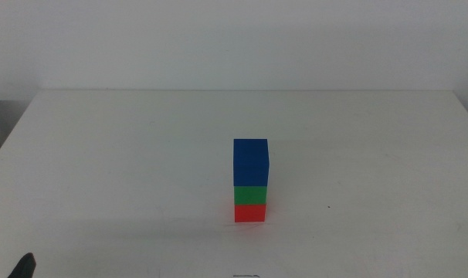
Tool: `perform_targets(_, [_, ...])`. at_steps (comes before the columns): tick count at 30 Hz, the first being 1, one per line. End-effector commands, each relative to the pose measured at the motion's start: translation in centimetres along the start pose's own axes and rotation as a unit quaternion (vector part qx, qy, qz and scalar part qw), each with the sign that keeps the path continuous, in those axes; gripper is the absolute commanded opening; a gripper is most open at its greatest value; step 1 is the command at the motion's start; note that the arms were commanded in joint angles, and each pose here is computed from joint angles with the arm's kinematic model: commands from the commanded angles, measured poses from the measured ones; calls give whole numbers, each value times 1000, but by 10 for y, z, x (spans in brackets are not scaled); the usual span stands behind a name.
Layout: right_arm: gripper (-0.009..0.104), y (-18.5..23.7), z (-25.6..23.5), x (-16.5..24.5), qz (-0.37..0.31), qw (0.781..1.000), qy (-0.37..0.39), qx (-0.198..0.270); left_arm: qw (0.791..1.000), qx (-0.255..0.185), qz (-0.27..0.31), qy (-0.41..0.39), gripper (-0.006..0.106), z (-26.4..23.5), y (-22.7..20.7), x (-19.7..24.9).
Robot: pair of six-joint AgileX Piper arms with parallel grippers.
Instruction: Stack red cubes first, then green, then blue cubes in a specific spot.
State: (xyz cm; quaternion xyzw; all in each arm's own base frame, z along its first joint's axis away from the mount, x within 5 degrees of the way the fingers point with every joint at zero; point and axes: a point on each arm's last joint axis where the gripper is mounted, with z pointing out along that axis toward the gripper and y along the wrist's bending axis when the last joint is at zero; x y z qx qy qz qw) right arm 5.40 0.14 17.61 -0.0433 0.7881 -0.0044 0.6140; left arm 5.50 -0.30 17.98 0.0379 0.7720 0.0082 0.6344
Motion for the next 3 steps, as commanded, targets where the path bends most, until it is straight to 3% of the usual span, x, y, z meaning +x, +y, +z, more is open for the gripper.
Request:
perform_targets(1, [82, -1, -3, -12, -15, 999, -48, 5, 998, -6, -13, -59, 94, -3, 1, -11])
perform_targets(3, [82, -1, -3, -12, -15, 999, -48, 5, 998, -6, -13, -59, 94, -3, 1, -11])
